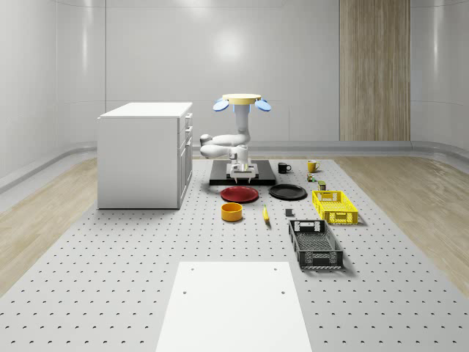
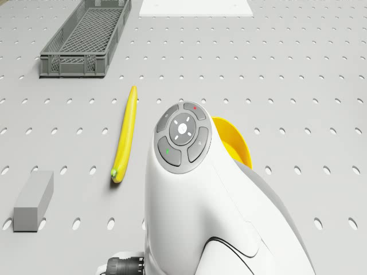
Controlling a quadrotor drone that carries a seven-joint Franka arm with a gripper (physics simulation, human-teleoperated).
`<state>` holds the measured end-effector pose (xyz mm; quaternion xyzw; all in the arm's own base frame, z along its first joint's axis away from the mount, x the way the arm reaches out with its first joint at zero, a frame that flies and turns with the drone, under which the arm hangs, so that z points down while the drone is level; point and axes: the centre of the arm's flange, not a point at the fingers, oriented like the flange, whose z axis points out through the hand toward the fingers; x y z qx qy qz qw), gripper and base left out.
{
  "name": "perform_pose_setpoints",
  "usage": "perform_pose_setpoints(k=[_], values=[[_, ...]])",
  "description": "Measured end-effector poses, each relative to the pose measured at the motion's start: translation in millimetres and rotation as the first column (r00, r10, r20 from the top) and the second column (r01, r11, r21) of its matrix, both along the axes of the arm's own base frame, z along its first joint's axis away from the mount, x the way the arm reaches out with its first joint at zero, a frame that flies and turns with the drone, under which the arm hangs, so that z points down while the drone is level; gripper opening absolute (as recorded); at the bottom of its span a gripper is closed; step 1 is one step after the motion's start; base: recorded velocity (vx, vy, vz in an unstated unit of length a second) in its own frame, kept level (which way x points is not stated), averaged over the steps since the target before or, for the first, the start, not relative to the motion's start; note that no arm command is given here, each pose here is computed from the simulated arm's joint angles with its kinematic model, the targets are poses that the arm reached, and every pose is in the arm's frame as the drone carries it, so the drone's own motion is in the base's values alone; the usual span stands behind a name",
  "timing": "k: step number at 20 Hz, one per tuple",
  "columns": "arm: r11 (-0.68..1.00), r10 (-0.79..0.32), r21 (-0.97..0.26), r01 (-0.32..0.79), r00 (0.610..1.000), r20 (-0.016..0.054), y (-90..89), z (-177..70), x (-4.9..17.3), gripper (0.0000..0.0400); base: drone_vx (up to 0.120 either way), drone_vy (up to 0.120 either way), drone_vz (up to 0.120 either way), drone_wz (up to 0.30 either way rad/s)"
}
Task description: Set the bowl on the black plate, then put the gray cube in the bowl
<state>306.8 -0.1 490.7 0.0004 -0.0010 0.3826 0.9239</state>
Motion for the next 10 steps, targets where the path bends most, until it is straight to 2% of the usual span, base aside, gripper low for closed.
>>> perform_pose_setpoints(k=[5, 10], values=[[1.000, 0.000, 0.000, 0.000, 1.000, 0.0000, 0.0, 0.0, 0.0, 0.0400, 0.120, 0.000, 0.000, 0.000], [1.000, 0.000, 0.000, 0.000, 1.000, 0.0000, 0.0, 0.0, 0.0, 0.0400, 0.120, 0.000, -0.112, 0.000]])
